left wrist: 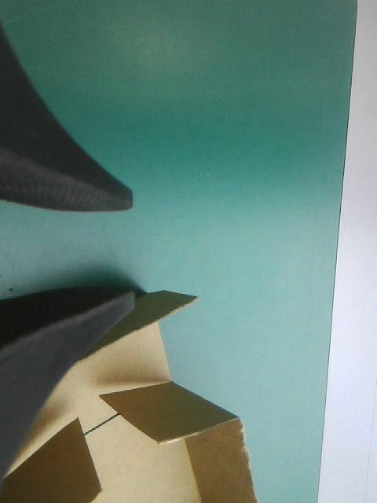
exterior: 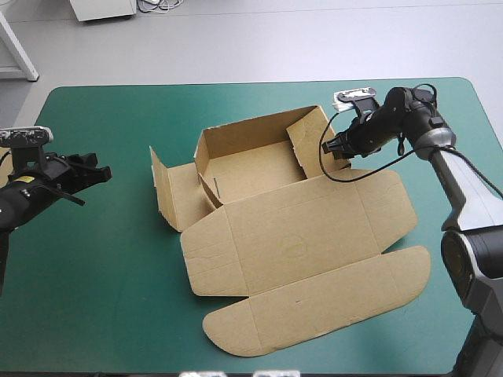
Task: Fold the box
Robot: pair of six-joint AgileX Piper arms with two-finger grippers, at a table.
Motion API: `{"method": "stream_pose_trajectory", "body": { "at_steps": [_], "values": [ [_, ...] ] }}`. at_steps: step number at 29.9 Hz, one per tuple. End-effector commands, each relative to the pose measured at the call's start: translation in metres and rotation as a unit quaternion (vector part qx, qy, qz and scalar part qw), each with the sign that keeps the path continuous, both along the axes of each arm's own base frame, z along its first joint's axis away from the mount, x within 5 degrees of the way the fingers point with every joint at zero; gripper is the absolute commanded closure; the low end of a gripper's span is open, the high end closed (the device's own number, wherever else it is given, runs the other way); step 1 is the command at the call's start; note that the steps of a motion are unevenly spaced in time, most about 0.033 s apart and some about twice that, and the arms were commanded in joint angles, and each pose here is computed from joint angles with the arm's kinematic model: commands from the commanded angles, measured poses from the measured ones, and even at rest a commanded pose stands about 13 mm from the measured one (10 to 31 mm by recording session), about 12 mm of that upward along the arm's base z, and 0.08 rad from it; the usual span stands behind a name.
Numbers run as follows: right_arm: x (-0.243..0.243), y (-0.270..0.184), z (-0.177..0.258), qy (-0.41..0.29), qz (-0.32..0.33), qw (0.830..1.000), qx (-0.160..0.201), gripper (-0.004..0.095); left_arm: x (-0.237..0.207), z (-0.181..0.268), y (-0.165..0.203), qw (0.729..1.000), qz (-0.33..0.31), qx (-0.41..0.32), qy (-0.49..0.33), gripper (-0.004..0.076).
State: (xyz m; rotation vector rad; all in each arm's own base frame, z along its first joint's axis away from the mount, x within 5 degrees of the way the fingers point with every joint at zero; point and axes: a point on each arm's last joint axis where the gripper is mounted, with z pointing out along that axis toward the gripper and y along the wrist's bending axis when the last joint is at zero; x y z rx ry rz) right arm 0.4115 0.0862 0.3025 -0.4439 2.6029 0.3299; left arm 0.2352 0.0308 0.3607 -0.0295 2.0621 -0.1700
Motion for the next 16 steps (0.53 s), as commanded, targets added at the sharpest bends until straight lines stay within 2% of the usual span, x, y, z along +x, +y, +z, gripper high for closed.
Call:
{"method": "stream_pose_trajectory", "body": {
  "at_steps": [1, 6, 8, 13, 16],
  "values": [
    [-0.007, 0.0, 0.036, -0.056, 0.002, 0.998, 0.015, 0.0437, -0.001, 0.016, 0.001, 0.999, 0.016, -0.006, -0.043, 0.0483],
    [-0.009, 0.005, 0.052, -0.1, 0.031, 0.994, 0.038, 0.0437, -0.001, 0.016, 0.001, 0.999, 0.016, -0.006, -0.043, 0.0483],
    [-0.008, 0.006, 0.054, -0.119, 0.051, 0.991, 0.035, 0.0426, -0.001, 0.016, 0.001, 0.999, 0.016, -0.003, -0.042, 0.0483],
    [-0.002, 0.006, 0.048, -0.126, 0.053, 0.99, 0.028, 0.0292, -0.001, 0.015, 0.001, 0.999, 0.014, -0.002, -0.041, 0.0483],
    [0.003, 0.006, 0.047, -0.139, 0.042, 0.989, 0.031, 0.027, -0.001, 0.015, 0.001, 0.999, 0.014, -0.002, -0.041, 0.0483]
  ]
}}
